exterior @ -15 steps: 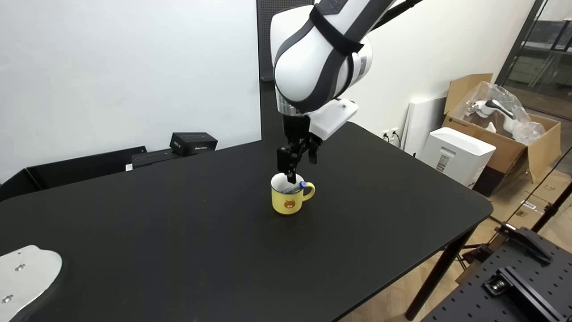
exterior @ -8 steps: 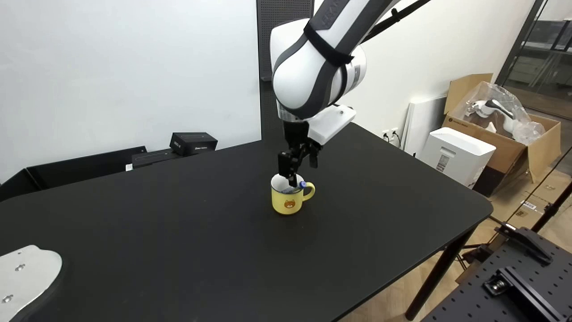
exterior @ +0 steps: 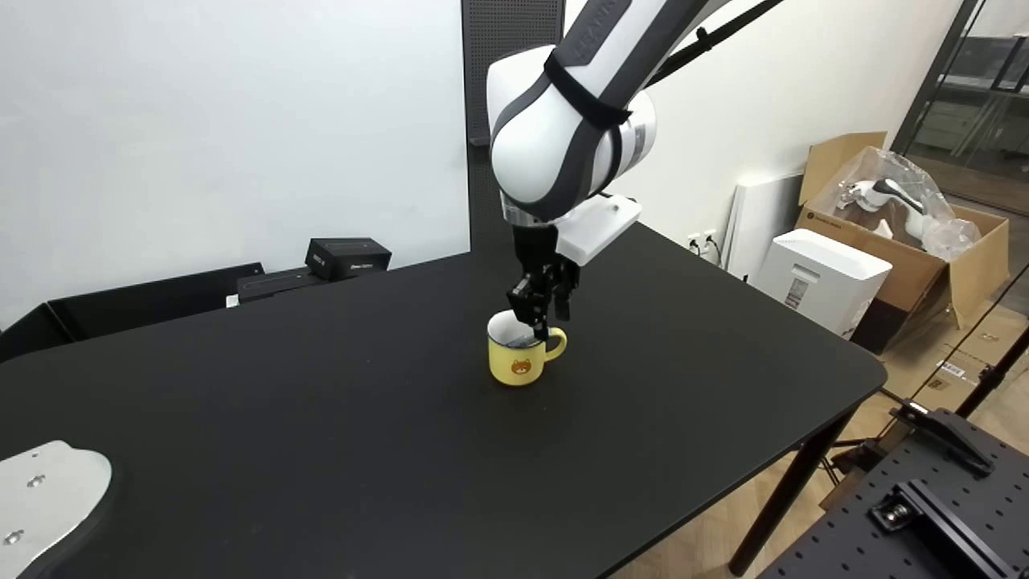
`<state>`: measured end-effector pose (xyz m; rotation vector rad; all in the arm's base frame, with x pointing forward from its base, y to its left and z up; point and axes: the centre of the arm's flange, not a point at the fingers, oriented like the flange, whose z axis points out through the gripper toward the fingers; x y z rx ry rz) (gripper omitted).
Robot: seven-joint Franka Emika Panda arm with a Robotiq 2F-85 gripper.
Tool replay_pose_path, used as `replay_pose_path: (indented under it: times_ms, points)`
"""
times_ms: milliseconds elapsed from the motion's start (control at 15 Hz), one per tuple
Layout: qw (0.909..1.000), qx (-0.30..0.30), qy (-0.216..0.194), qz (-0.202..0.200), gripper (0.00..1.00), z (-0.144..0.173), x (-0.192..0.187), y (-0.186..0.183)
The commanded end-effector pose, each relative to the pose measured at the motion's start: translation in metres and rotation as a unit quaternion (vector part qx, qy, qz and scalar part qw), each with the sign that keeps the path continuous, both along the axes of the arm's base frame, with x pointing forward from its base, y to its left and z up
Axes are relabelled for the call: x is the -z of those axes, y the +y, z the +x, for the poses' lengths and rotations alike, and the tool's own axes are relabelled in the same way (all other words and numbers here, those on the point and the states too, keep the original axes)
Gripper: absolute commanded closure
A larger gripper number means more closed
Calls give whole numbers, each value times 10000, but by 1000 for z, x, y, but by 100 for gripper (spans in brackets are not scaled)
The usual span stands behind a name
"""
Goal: Remove the marker from the mug and put it on the table
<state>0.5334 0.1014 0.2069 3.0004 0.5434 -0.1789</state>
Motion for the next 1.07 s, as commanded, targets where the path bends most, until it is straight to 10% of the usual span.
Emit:
replay_pose_path:
  times_ms: [0,267,667,733,1000]
  points:
    - [9999,97,89,-99,75,6,-1,0]
    - [9996,46,242,-132,99,2,0,2]
    - [9994,-78,292,-150,100,-2,-4,4]
    - [9993,-138,296,-164,74,-2,-5,5]
    - [9983,-483,242,-232,53,-2,-10,7]
